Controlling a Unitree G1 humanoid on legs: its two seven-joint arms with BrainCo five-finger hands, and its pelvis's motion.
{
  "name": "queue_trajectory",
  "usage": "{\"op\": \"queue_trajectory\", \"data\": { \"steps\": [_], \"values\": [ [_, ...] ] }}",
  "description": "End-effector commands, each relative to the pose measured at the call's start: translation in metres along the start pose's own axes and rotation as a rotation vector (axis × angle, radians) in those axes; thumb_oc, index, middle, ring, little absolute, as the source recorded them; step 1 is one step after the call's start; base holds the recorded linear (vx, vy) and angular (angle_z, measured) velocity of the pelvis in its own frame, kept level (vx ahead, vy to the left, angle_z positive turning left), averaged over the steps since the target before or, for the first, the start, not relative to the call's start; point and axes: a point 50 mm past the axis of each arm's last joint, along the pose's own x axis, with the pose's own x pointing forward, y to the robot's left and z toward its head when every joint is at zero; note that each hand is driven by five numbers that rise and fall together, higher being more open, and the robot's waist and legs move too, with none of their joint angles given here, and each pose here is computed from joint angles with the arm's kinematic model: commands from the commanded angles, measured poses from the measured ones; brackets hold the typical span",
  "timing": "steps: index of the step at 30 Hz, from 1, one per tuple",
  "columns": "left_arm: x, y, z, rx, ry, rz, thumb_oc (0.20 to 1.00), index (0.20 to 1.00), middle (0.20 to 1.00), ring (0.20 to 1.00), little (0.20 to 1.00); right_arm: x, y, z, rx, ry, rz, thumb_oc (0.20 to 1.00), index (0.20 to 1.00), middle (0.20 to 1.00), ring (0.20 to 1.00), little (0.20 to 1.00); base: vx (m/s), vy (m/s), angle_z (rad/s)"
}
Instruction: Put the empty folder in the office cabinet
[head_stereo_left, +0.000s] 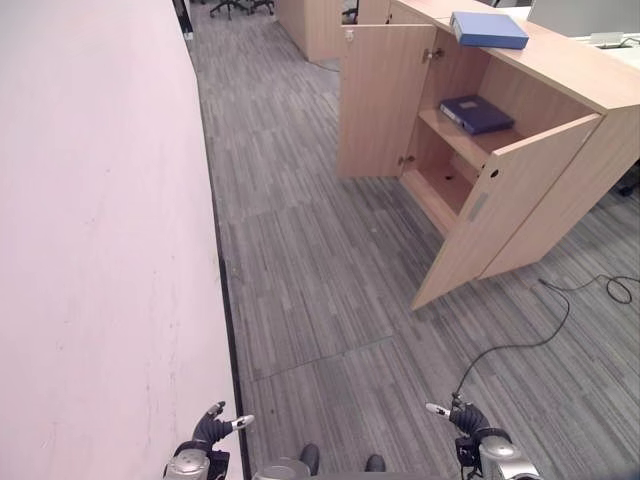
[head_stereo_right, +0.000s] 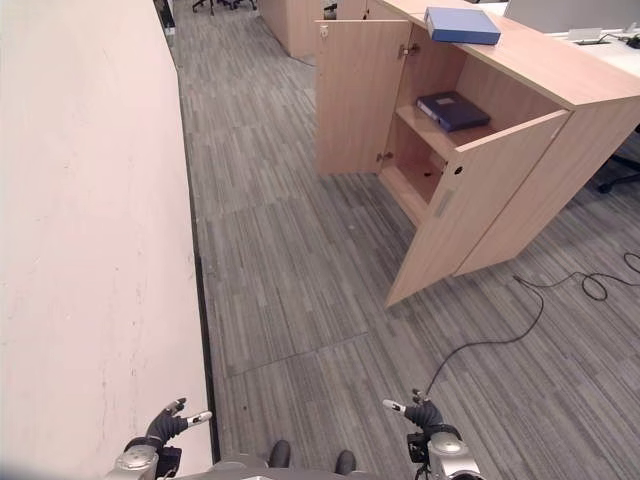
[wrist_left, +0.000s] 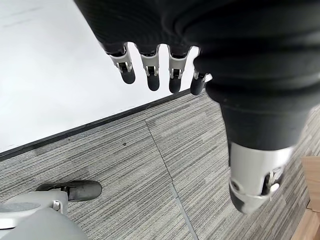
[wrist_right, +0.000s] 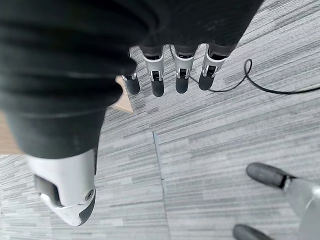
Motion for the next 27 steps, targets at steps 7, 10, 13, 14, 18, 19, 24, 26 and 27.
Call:
{"op": "queue_trajectory", "data": {
  "steps": [7,10,13,14,18,19,24,26,27],
  "values": [
    [0.007,0.008,0.028,0.043,-0.096,0.001,1.0,1.0,1.0,1.0,1.0,0.001,-0.001,0.01,0.013,-0.053,0.011,1.0,1.0,1.0,1.0,1.0,0.0,0.0,0.0],
    [0.007,0.007,0.028,0.047,-0.094,-0.002,1.0,1.0,1.0,1.0,1.0,0.001,0.0,0.009,0.019,-0.05,0.01,1.0,1.0,1.0,1.0,1.0,0.0,0.0,0.0],
    [0.007,0.006,0.03,0.044,-0.105,-0.005,1.0,1.0,1.0,1.0,1.0,0.0,-0.001,0.008,0.025,-0.046,0.006,1.0,1.0,1.0,1.0,1.0,0.0,0.0,0.0],
    [0.007,0.006,0.031,0.044,-0.108,-0.006,1.0,1.0,1.0,1.0,1.0,0.0,-0.001,0.008,0.025,-0.044,0.007,1.0,1.0,1.0,1.0,1.0,0.0,0.0,0.0],
    [0.008,0.005,0.035,0.04,-0.118,-0.009,1.0,1.0,1.0,1.0,1.0,0.0,-0.003,0.007,0.03,-0.037,0.002,1.0,1.0,1.0,1.0,1.0,0.01,-0.049,0.04],
    [0.008,0.006,0.036,0.035,-0.123,-0.007,1.0,1.0,1.0,1.0,1.0,0.0,-0.004,0.008,0.035,-0.04,0.001,1.0,1.0,1.0,1.0,1.0,0.02,-0.072,0.07],
    [0.008,0.01,0.035,0.012,-0.112,0.005,1.0,1.0,1.0,1.0,1.0,-0.001,-0.01,0.006,0.042,-0.037,-0.011,1.0,1.0,1.0,1.0,1.0,0.05,-0.105,0.05],
    [0.008,0.012,0.035,0.009,-0.11,0.009,1.0,1.0,1.0,1.0,1.0,-0.001,-0.011,0.007,0.045,-0.04,-0.011,1.0,1.0,1.0,1.0,1.0,0.03,-0.101,-0.01],
    [0.009,0.013,0.036,0.006,-0.113,0.011,1.0,1.0,1.0,1.0,1.0,-0.001,-0.011,0.007,0.044,-0.041,-0.013,1.0,1.0,1.0,1.0,1.0,0.0,-0.106,-0.01]
  ]
}}
